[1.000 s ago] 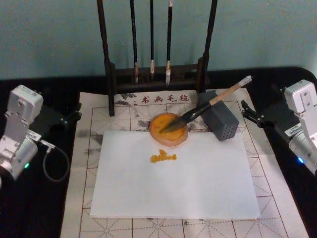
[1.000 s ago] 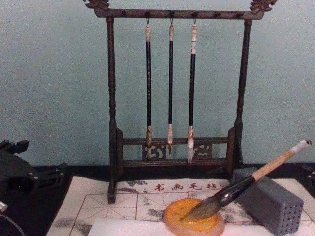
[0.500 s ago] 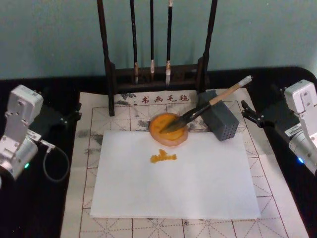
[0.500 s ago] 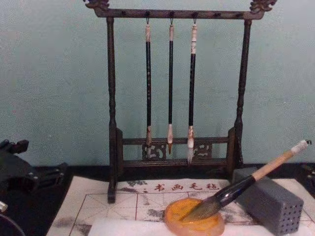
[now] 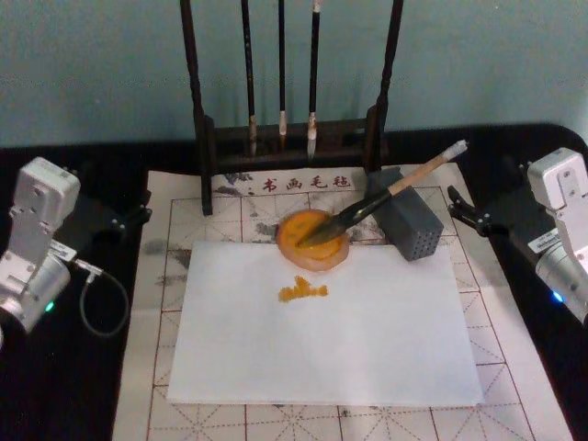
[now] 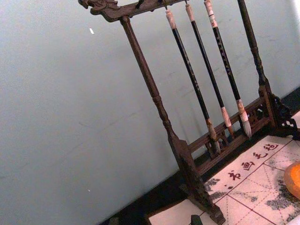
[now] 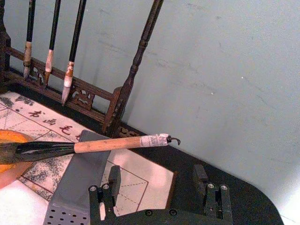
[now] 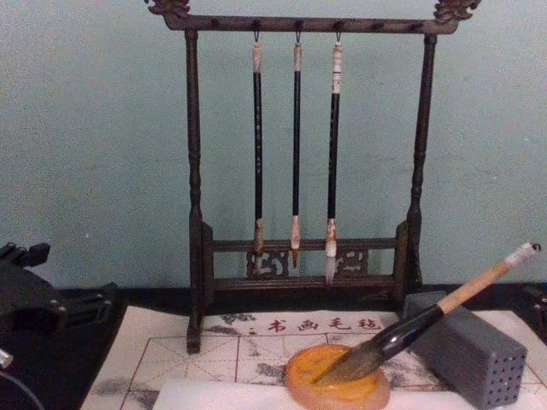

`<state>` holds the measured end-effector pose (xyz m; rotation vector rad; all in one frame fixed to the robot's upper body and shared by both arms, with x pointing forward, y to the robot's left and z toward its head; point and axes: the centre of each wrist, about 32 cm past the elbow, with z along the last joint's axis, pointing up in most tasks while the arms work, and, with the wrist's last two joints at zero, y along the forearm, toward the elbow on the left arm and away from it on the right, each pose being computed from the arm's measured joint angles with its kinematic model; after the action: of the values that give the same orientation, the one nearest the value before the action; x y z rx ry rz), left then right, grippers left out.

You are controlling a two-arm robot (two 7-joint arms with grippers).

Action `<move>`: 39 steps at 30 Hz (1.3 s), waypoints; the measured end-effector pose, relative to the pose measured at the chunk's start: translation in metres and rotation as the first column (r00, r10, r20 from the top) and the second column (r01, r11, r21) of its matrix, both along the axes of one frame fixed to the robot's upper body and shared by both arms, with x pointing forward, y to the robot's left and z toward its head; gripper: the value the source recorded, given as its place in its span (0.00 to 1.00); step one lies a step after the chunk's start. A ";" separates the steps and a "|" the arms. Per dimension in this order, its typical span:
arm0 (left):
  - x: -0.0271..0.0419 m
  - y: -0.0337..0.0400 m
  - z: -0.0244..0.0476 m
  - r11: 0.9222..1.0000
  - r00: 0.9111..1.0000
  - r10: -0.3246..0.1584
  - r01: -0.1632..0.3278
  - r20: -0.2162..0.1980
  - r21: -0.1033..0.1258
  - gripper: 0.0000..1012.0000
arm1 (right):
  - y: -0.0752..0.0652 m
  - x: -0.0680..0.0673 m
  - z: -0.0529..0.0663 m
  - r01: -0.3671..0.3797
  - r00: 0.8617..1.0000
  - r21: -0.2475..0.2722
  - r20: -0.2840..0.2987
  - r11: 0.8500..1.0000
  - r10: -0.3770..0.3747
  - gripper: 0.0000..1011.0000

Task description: Pick up the brush from the inkstone, write on the paper, then place the brush back to its original position.

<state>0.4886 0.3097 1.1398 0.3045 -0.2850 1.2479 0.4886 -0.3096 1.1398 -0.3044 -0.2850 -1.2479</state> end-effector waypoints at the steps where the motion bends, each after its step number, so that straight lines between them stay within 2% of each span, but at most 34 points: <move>1: 0.0000 0.0000 0.0000 1.000 1.000 0.000 0.000 0.000 0.000 0.99 | 0.000 0.000 0.000 0.000 1.000 0.000 0.000 1.000 0.000 0.99; 19: 0.0000 0.0000 0.0000 1.000 1.000 0.000 0.000 0.000 0.000 0.99 | -0.001 0.000 0.000 -0.001 1.000 0.005 -0.002 1.000 0.001 0.99; 23: 0.0000 0.0000 0.0000 1.000 1.000 0.000 0.000 0.000 0.000 0.99 | -0.002 -0.002 0.000 -0.006 1.000 0.038 -0.007 0.999 0.006 0.99; 26: 0.0000 0.0000 0.0000 1.000 1.000 0.000 0.000 0.000 0.000 0.99 | -0.003 -0.003 0.000 -0.012 1.000 0.083 -0.013 0.996 0.013 0.99; 28: 0.0000 0.0000 0.0000 1.000 1.000 0.000 0.000 0.000 0.000 0.99 | -0.004 -0.005 0.001 -0.018 0.999 0.154 -0.028 0.988 0.023 0.99; 29: 0.0000 0.0000 0.0000 1.000 1.000 0.000 0.000 0.000 0.000 0.99 | -0.004 -0.005 0.001 -0.018 0.999 0.154 -0.028 0.988 0.023 0.99; 30: 0.0000 0.0000 0.0000 1.000 1.000 0.000 0.000 0.000 0.000 0.99 | -0.004 -0.005 0.001 -0.022 0.999 0.177 -0.035 0.984 0.029 0.99; 31: 0.0000 0.0000 0.0000 1.000 1.000 0.000 0.000 0.000 0.000 0.99 | -0.005 -0.006 0.001 -0.026 0.998 0.229 -0.050 0.973 0.038 0.99; 33: 0.0000 0.0000 0.0000 1.000 1.000 0.000 0.000 0.000 0.000 0.99 | -0.005 -0.006 0.001 -0.027 0.997 0.285 -0.067 0.958 0.048 0.99; 34: 0.0000 0.0000 0.0000 1.000 1.000 0.000 0.000 0.000 0.000 0.99 | -0.005 -0.006 0.001 -0.025 0.995 0.336 -0.084 0.942 0.056 0.99; 36: 0.0000 0.0000 0.0000 1.000 1.000 0.000 0.000 0.000 0.000 0.99 | -0.004 -0.006 0.001 -0.019 0.993 0.391 -0.103 0.920 0.065 0.99; 37: 0.0000 0.0000 0.0000 1.000 1.000 0.000 0.000 0.000 0.000 0.99 | -0.004 -0.006 0.001 -0.013 0.990 0.441 -0.120 0.898 0.074 0.99; 39: 0.0000 0.0000 0.0000 1.000 1.000 0.000 0.000 0.000 0.000 0.99 | -0.004 -0.005 0.001 -0.001 0.987 0.494 -0.141 0.869 0.081 0.99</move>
<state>0.4886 0.3097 1.1398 0.3045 -0.2851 1.2479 0.4839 -0.3132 1.1403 0.0475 0.1688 -1.2014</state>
